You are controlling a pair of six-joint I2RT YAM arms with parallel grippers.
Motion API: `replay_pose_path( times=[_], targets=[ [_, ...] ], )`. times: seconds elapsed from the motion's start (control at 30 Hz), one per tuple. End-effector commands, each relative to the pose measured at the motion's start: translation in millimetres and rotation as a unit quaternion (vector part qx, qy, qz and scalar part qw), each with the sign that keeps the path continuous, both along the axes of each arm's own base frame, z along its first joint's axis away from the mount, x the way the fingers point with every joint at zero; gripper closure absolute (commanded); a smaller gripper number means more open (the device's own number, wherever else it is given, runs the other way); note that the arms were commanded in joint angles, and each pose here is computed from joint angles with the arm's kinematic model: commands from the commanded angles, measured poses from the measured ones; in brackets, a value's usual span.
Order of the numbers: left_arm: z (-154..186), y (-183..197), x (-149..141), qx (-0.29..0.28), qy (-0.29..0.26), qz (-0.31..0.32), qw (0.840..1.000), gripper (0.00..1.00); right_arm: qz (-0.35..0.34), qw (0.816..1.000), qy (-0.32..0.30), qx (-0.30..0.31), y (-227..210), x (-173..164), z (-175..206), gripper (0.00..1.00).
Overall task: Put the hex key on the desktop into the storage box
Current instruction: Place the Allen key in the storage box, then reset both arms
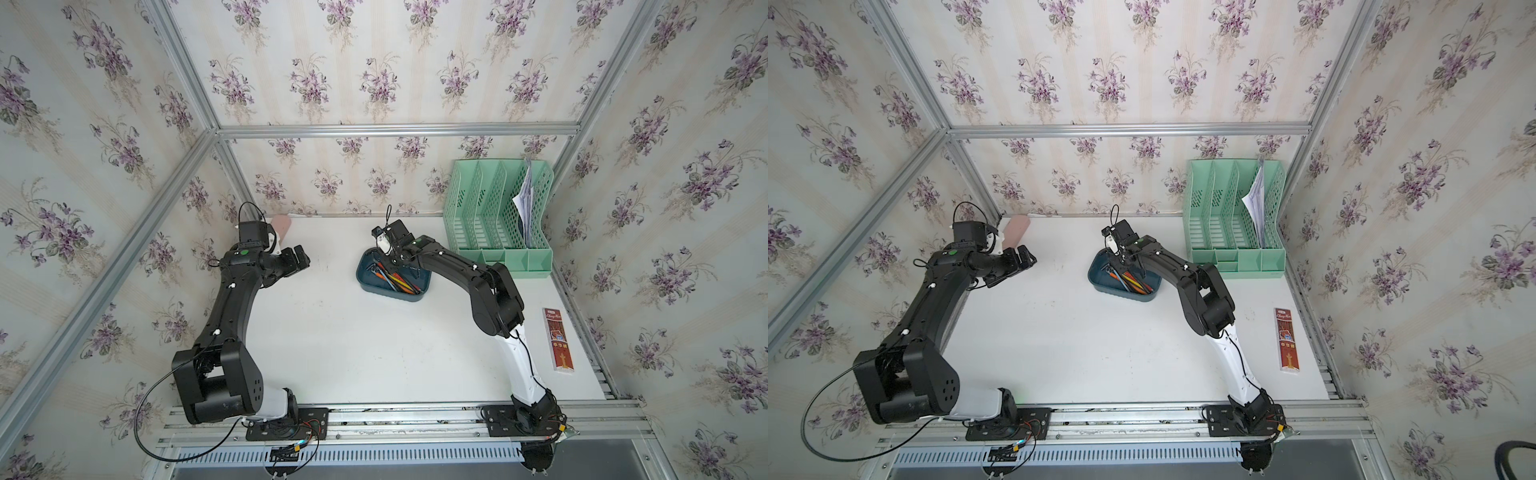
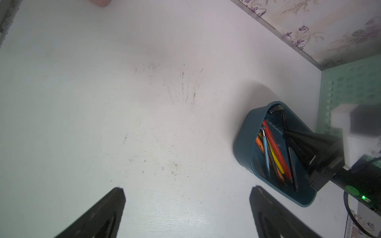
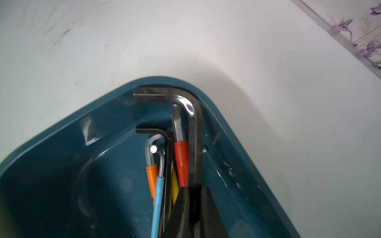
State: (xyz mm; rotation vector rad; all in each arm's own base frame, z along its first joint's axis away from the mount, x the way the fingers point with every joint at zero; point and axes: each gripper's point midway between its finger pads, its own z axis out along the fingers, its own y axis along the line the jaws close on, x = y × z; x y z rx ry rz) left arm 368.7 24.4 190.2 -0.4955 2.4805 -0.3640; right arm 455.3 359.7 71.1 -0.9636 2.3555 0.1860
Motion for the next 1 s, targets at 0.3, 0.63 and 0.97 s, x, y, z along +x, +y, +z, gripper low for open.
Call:
replay_pose_path(
  times=[0.3,0.63,0.97],
  targets=[
    [33.1,1.8,0.0,0.084,-0.139,0.005,0.987,0.01,-0.114,0.987,-0.103,0.038,-44.6,-0.9,92.2,0.45],
    [4.4,27.3,-37.1,0.229,-0.269,0.077,0.932,0.01,-0.293,0.916,-0.271,0.049,-178.7,-62.8,141.8,0.25],
    [-50.9,50.9,-44.5,0.291,-0.23,0.137,0.919,0.01,-0.502,0.788,-0.353,-0.046,-343.6,-106.5,113.2,0.17]
  ],
)
